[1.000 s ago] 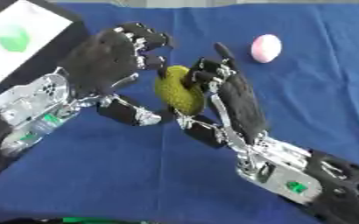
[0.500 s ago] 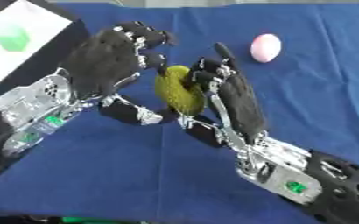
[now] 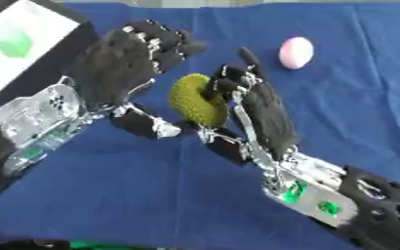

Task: Pick up the objects with one hand, pass them to the other hand, and then place them into the box on the other side of the table.

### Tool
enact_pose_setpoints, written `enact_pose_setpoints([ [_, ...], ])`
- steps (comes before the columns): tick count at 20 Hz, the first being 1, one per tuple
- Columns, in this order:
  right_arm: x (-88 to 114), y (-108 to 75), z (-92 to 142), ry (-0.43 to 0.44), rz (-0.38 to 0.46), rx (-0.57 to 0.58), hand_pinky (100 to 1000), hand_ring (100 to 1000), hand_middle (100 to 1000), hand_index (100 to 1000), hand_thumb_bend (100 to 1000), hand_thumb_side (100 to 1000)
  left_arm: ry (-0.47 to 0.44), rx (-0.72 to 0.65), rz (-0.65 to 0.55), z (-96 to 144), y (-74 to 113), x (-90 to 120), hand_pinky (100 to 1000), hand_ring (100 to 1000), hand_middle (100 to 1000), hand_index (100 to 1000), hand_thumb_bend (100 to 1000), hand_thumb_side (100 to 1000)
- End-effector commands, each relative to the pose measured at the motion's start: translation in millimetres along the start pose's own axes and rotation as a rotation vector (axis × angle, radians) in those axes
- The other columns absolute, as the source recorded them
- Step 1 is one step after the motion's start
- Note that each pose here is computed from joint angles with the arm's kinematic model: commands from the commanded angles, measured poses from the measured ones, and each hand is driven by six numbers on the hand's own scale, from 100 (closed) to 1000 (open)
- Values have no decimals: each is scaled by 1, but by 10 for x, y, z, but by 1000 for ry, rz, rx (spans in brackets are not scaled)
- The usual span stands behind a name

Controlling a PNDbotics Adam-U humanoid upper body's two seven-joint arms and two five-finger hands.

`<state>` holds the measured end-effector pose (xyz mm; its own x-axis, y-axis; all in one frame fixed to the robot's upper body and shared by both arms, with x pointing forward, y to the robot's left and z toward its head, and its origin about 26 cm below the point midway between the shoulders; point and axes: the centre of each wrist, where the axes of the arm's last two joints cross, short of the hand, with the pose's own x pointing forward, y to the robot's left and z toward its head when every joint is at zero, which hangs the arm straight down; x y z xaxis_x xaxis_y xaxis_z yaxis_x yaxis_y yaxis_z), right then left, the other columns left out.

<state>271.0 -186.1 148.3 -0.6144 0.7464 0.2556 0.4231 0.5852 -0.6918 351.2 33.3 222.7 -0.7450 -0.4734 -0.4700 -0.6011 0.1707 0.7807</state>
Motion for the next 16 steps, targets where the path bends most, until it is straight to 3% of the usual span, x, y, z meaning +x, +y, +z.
enact_pose_setpoints([
  [1, 39, -51, -37, -31, -3, -25, 1000, 400, 519, 460, 304, 100, -11, 1, 0, -23, 54, -51, 732, 725, 740, 912, 573, 516],
  [9, 39, -51, -35, -42, -12, -29, 1000, 400, 518, 458, 307, 100, -46, -26, 24, -46, -17, -66, 713, 715, 692, 826, 512, 439],
  [16, 39, -48, -30, -49, -19, -26, 1000, 400, 519, 455, 307, 100, -65, -43, 16, -49, -78, -77, 663, 660, 585, 656, 463, 335],
])
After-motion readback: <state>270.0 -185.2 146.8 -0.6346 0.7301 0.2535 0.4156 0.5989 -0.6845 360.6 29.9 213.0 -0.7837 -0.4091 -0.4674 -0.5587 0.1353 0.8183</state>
